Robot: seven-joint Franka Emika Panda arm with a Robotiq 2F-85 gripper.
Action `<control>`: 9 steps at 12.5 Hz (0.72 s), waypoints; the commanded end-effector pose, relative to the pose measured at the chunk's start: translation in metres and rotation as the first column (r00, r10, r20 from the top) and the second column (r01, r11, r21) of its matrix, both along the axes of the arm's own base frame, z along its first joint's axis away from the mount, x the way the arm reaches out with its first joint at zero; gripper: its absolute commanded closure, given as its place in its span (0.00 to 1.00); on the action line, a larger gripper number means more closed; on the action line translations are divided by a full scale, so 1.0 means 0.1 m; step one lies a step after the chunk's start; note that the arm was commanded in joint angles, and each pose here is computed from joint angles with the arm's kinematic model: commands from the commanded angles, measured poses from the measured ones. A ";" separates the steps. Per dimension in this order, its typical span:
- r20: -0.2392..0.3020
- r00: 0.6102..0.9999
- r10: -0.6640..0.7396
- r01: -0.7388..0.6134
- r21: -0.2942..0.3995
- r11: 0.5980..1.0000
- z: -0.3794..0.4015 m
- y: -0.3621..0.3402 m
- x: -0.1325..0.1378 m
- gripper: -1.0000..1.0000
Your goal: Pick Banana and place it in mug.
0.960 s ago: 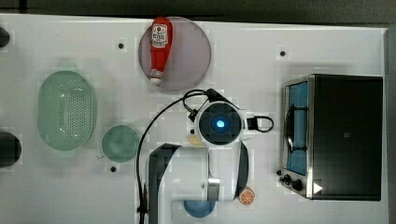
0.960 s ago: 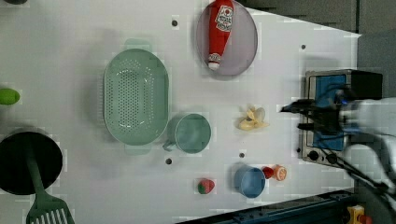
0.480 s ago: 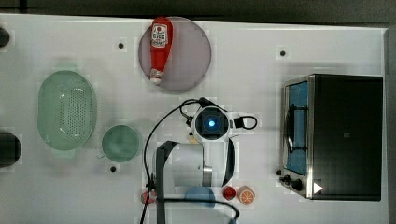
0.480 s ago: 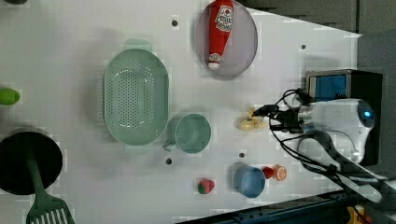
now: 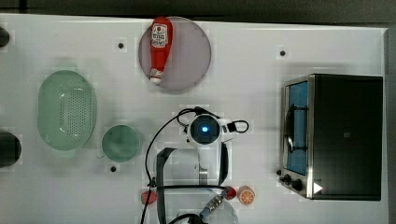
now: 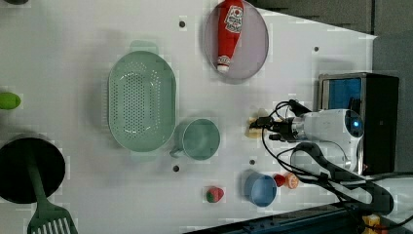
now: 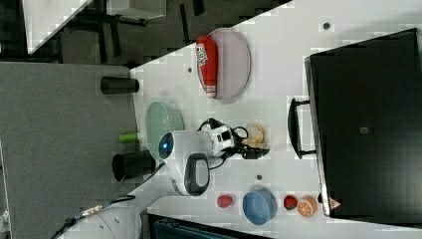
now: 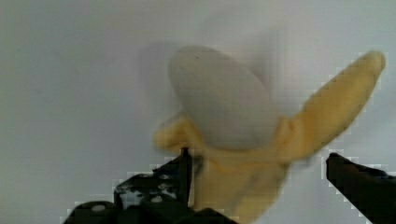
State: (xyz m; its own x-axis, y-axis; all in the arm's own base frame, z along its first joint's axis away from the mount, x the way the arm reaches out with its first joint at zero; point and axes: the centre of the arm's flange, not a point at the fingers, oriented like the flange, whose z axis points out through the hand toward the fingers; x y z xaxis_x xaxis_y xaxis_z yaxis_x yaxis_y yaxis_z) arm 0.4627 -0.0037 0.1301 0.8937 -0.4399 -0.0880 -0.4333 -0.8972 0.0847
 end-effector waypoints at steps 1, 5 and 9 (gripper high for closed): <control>0.071 0.997 0.008 -0.009 0.013 1.000 0.15 -0.01 0.09 0.25; 0.075 0.997 0.009 -0.010 0.014 1.000 0.16 0.00 0.09 0.67; 0.102 0.995 0.002 -0.004 0.014 1.000 0.29 -0.03 0.16 0.67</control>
